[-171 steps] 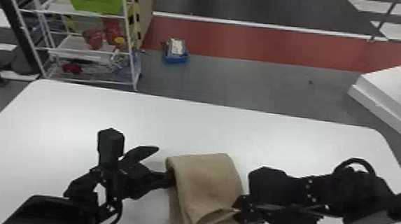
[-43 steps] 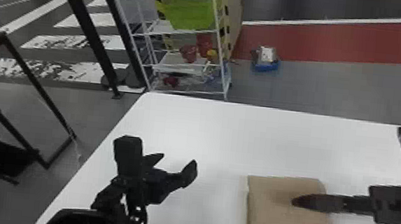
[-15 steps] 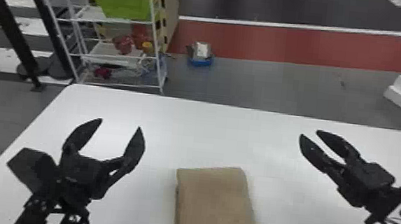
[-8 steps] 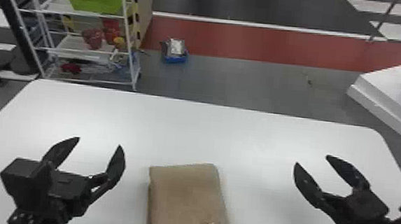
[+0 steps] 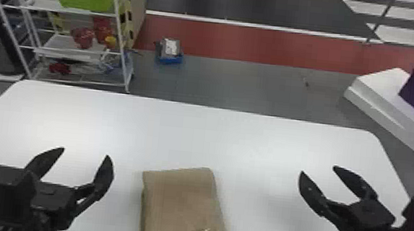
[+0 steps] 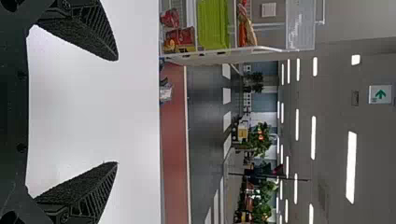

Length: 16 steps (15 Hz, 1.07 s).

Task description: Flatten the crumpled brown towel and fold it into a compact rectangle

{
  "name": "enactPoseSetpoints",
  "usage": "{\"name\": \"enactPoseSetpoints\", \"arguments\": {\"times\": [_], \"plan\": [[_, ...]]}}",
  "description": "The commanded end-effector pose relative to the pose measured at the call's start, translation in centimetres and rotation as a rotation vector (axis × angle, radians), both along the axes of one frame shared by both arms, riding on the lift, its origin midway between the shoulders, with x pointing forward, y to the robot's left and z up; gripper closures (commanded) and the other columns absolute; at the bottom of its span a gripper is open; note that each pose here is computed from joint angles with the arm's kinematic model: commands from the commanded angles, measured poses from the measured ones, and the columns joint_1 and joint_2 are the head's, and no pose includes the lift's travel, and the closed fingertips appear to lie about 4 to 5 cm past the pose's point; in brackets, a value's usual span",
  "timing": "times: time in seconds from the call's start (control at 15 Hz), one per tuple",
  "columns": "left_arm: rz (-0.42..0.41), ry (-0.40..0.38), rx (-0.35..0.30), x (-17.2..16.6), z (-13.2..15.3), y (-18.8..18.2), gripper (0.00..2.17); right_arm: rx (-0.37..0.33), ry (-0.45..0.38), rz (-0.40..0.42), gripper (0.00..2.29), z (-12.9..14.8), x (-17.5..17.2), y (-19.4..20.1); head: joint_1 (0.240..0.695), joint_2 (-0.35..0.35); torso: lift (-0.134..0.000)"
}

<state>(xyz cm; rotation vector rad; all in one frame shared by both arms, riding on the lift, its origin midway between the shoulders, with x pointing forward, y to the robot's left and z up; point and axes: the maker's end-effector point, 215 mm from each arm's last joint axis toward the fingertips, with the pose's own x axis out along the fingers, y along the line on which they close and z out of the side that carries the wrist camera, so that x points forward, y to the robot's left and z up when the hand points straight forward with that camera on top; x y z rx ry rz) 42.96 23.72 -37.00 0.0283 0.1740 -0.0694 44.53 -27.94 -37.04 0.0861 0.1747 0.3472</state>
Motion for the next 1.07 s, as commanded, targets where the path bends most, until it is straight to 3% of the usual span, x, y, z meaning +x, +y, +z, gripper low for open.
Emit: {"name": "enactPoseSetpoints", "arguments": {"times": [0.0,1.0], "plan": [[0.001,-0.019,-0.008,-0.17,0.63,-0.07,0.08,0.000,-0.007,-0.002,0.09,0.37,-0.43,0.08,0.695,-0.055,-0.124],[0.005,-0.051,-0.028,0.48,1.40,0.58,0.08,0.008,-0.034,-0.003,0.10,1.08,-0.36,1.07,0.695,-0.038,-0.124]]}}
